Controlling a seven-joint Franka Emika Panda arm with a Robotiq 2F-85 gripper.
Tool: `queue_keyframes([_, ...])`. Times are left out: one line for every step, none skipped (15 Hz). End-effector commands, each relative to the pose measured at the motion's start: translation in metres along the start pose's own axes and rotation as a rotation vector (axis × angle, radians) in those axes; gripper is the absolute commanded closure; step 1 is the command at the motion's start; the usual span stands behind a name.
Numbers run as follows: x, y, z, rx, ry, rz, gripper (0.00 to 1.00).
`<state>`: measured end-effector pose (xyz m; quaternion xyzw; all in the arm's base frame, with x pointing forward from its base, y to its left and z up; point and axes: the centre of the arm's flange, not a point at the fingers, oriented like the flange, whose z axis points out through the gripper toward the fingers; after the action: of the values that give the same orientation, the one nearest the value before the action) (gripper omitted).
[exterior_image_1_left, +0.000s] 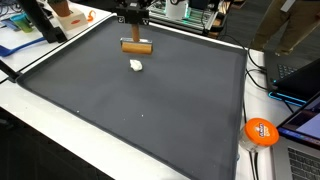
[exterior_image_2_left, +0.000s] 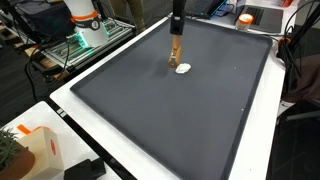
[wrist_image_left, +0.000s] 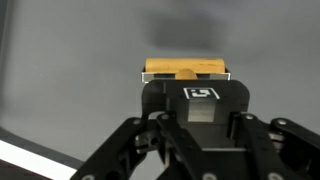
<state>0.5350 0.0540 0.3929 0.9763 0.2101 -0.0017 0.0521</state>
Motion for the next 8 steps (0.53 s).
queue_keyframes([0.015, -0.009, 0.013, -0.02, -0.009, -0.071, 0.78])
queue_keyframes([0.018, -0.011, 0.015, -0.025, -0.002, -0.082, 0.78])
queue_keyframes([0.021, -0.011, 0.015, -0.035, 0.002, -0.092, 0.78])
queue_keyframes([0.024, -0.01, 0.014, -0.059, 0.007, -0.097, 0.78])
queue_keyframes([0.025, -0.009, 0.011, -0.081, 0.01, -0.104, 0.78])
queue_keyframes([0.027, -0.007, 0.008, -0.101, 0.009, -0.114, 0.78])
queue_keyframes([0.028, -0.005, 0.006, -0.102, -0.01, -0.133, 0.78])
queue_keyframes([0.03, -0.004, 0.007, -0.093, -0.027, -0.16, 0.78])
